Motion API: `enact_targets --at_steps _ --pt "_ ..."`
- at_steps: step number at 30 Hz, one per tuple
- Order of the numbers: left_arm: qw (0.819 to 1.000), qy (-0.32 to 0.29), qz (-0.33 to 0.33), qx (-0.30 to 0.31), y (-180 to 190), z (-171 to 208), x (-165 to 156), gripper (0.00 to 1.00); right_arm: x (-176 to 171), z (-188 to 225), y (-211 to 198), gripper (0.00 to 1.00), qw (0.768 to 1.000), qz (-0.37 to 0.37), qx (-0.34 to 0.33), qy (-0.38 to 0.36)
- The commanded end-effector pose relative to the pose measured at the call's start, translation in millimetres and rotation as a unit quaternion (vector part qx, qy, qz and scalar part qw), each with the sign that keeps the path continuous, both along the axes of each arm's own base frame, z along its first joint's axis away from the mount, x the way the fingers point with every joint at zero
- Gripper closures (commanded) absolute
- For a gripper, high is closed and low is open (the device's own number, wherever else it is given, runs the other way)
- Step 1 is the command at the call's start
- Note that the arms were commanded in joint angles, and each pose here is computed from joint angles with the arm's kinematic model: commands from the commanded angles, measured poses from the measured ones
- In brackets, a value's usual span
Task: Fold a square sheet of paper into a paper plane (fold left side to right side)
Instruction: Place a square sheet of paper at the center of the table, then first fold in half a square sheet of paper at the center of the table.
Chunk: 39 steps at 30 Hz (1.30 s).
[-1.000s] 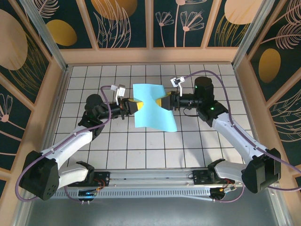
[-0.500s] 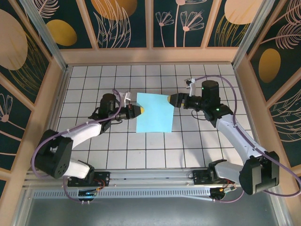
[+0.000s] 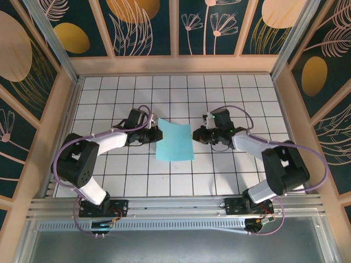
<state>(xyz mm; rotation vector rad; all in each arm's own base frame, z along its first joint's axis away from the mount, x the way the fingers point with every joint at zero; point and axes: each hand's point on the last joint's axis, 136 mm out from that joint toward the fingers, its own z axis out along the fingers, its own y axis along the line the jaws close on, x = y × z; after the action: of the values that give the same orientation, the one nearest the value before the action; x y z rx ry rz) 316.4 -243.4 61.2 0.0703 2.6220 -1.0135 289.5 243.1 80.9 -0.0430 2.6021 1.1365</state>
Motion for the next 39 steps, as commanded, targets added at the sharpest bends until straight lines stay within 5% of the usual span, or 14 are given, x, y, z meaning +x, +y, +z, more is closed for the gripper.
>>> enact_targets --at_steps 1,24,39 --pt "1.000 0.000 -0.011 0.028 4 -4 0 1.00 13 -7 10 1.00 1.000 -0.005 -0.008 -0.005" --pt "1.000 -0.005 -0.023 0.002 -10 8 6 1.00 -7 -87 -1 1.00 0.990 -0.002 -0.120 0.071" --pt "0.991 -0.010 -0.061 -0.117 -51 44 1 0.56 -10 -93 0 1.00 0.990 -0.010 -0.118 0.071"
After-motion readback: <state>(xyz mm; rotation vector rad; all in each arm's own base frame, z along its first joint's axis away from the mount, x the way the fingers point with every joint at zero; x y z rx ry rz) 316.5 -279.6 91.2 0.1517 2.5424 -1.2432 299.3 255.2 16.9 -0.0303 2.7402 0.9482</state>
